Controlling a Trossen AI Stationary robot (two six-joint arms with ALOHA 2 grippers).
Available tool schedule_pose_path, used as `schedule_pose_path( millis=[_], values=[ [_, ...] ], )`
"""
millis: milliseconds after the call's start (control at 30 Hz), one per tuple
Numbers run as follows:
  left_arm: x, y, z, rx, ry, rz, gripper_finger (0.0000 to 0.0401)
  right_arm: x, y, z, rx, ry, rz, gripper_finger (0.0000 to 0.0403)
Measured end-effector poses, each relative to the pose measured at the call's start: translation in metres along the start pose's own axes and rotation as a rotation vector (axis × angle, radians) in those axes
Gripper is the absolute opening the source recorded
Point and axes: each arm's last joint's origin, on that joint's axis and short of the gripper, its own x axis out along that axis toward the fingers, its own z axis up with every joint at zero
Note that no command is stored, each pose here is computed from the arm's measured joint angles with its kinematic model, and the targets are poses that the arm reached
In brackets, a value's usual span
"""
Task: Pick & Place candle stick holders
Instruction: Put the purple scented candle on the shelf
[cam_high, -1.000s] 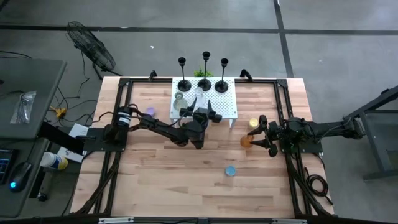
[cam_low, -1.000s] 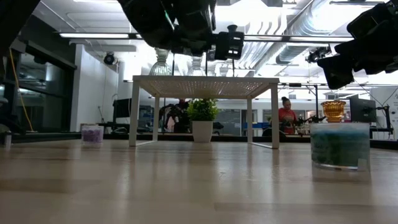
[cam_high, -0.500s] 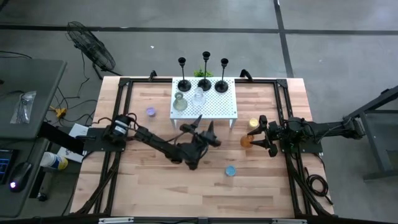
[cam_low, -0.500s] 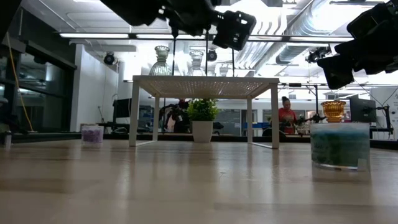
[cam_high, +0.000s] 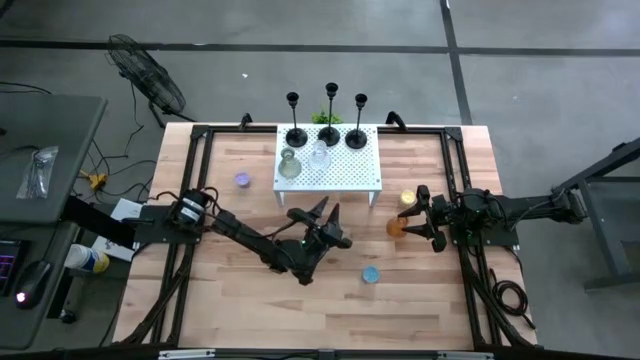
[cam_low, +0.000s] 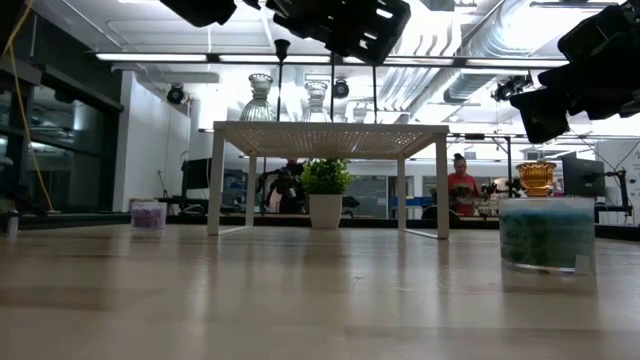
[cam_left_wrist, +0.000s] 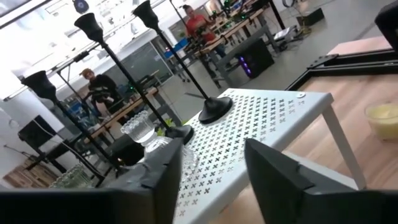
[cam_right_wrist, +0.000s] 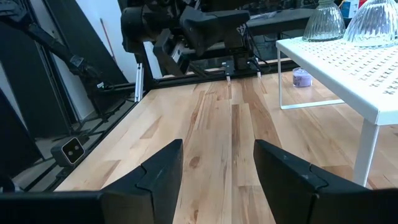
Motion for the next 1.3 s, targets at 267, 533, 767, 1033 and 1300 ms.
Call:
schedule_pose_path(
  millis=[267,533,767,1033,1300],
  values=[
    [0.001,0.008,0.008,0.089,-0.009,-0.006,0.0065,0.000,0.000,0.000,0.000,0.000,0.000,0.0191],
    [0.000,0.017,0.021,0.036,-0.137,-0.161,0.0005,0.000,0.000,0.000,0.000,0.000,0.000,0.0191],
    [0.015,0.032,0.033,-0.216,-0.189,-0.600,0.0003,0.000,0.000,0.000,0.000,0.001,0.000,0.0191],
    [0.030,0.047,0.017,-0.286,-0.045,-0.755,0.0002,0.000,0.000,0.000,0.000,0.001,0.000,0.0191],
    [0.010,0.088,-0.029,-0.316,0.045,-0.720,0.0001,0.000,0.000,0.000,0.000,0.001,0.000,0.0191]
  ],
)
